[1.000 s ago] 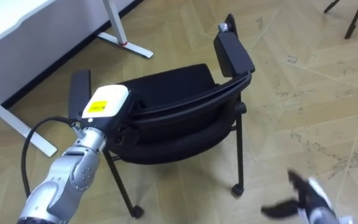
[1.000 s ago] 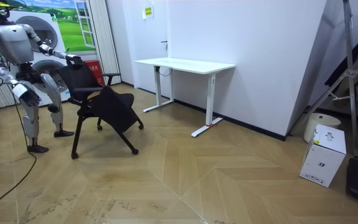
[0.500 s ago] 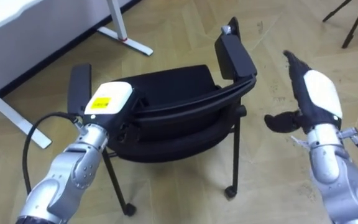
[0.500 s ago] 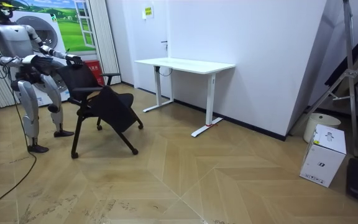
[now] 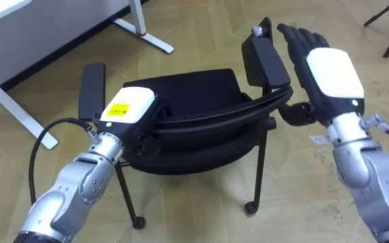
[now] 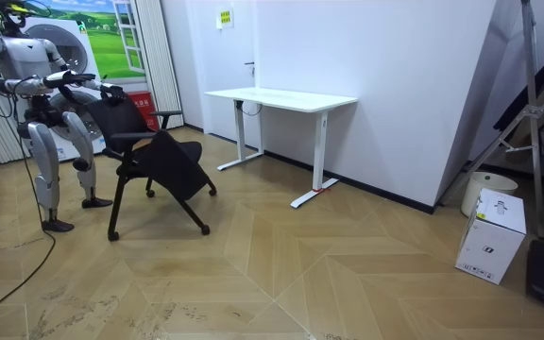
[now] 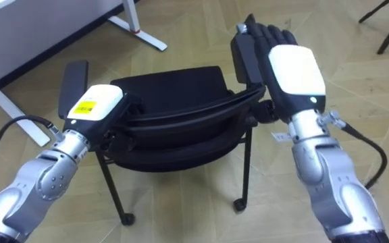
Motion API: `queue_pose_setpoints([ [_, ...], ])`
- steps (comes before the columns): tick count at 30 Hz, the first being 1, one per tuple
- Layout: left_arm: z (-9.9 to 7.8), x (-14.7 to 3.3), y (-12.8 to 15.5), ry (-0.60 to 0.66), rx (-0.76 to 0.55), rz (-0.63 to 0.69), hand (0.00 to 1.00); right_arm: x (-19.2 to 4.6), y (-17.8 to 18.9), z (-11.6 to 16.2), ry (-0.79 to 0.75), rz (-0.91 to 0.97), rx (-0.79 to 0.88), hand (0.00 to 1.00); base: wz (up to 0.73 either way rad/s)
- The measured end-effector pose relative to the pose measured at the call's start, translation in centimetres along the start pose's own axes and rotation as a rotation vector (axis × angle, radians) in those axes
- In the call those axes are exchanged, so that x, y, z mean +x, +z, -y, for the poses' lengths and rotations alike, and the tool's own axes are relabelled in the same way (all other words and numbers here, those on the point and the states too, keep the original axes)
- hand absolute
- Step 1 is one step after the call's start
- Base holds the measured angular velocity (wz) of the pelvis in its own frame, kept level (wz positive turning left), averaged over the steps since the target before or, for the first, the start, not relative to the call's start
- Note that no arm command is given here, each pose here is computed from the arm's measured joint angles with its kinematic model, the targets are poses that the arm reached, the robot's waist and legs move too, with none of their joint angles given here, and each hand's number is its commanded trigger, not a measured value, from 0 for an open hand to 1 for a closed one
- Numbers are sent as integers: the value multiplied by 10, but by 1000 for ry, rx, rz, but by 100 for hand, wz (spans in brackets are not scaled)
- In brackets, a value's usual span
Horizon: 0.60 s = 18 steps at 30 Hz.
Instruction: Push chair
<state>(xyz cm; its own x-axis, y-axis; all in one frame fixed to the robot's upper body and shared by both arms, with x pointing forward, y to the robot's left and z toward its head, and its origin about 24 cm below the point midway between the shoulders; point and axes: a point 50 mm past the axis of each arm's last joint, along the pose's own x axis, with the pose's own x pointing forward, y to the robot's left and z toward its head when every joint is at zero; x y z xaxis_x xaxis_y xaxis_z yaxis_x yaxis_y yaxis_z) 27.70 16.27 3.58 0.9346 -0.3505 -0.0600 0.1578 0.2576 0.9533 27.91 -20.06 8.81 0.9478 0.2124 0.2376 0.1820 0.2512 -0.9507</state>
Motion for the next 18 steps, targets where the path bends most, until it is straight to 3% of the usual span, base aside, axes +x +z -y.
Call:
queue_pose_setpoints([
  [18,-3,1,2,-6,6,39,100,7,23,3,96,149,-96,0,1],
])
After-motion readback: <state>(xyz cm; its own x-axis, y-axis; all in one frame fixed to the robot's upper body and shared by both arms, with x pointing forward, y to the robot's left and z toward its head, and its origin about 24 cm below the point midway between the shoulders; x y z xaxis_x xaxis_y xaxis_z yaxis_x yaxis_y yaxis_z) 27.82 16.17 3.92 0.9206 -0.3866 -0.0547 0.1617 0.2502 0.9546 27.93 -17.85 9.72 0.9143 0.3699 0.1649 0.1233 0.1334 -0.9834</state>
